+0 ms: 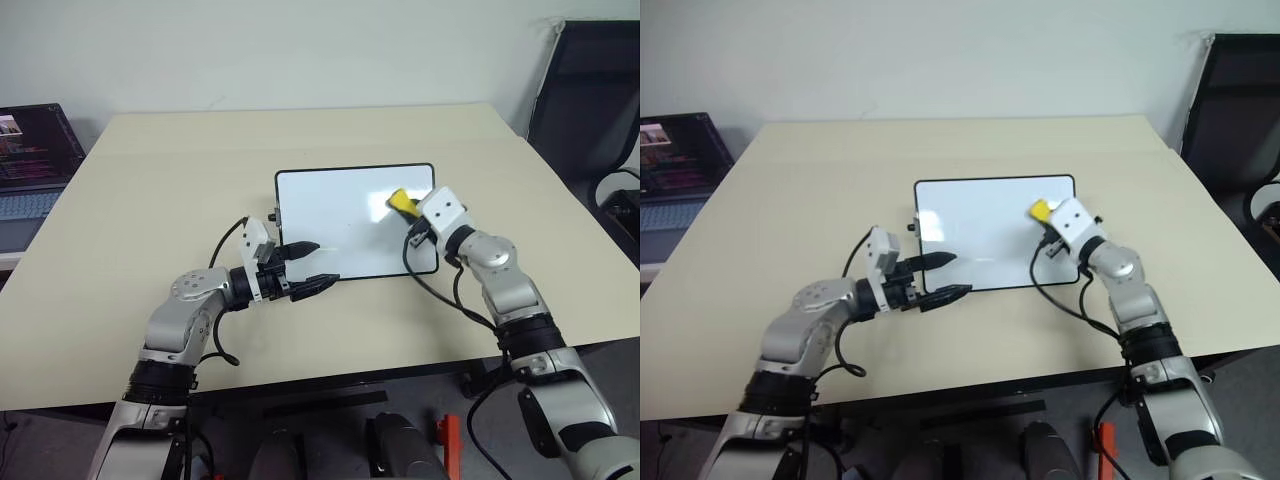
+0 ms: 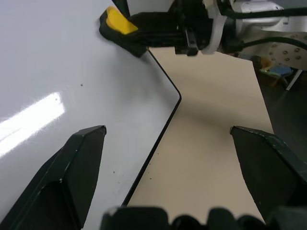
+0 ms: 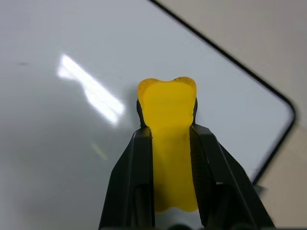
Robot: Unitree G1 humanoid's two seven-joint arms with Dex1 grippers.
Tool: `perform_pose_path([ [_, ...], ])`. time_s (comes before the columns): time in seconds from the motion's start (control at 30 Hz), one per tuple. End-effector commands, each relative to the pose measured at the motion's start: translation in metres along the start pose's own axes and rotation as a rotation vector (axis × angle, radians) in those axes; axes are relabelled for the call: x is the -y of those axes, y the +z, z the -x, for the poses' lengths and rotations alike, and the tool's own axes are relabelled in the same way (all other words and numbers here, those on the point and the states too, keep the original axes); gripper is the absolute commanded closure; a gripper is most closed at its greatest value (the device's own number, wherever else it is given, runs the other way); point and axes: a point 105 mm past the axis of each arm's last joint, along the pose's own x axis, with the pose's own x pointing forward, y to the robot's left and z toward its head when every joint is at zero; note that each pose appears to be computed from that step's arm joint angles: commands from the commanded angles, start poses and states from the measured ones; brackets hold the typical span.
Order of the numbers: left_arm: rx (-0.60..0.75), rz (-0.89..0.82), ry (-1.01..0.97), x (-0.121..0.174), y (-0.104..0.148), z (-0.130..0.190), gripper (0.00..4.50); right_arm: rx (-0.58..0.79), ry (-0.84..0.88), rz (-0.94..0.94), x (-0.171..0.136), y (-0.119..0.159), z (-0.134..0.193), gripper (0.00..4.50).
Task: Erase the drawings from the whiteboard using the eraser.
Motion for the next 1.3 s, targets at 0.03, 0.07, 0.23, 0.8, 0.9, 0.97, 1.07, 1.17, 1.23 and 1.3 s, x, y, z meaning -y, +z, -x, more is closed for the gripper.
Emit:
perform_pose_path([
  [0.03,0.038,-0.048,-0.010,0.001,0.014,-0.004,0.00,-0.114,0.090,-0.051,-0.023,-0.026,0.000,3.82],
  [0.07,0.041,-0.046,-0.008,0.001,0.014,-0.003,0.00,-0.115,0.074,-0.047,-0.019,-0.026,0.000,3.82],
  [0.23,0.036,-0.039,0.010,0.002,0.010,0.001,0.00,-0.096,-0.039,-0.011,0.016,-0.016,-0.001,3.82],
  [0.8,0.025,-0.039,0.045,0.001,0.009,0.012,0.00,-0.013,0.211,-0.011,-0.068,0.008,-0.027,3.82],
  [0.9,0.023,-0.039,0.048,0.001,0.009,0.013,0.00,-0.005,0.296,-0.024,-0.092,0.012,-0.028,3.82],
  [0.97,0.023,-0.040,0.051,0.002,0.009,0.013,0.00,-0.004,0.298,-0.025,-0.093,0.013,-0.028,3.82],
  [1.07,0.022,-0.048,0.053,0.002,0.012,0.015,0.00,0.063,0.253,-0.061,-0.065,0.028,-0.020,3.82],
  [1.17,0.037,-0.060,0.040,0.003,0.021,0.016,0.00,0.193,0.243,-0.144,-0.034,0.060,0.002,3.82],
  [1.23,0.065,-0.072,0.011,0.007,0.033,0.014,0.00,0.283,0.236,-0.237,-0.006,0.083,0.031,3.82],
  [1.3,0.083,-0.086,-0.027,0.012,0.042,0.008,0.00,0.346,0.228,-0.334,0.023,0.097,0.064,3.82],
])
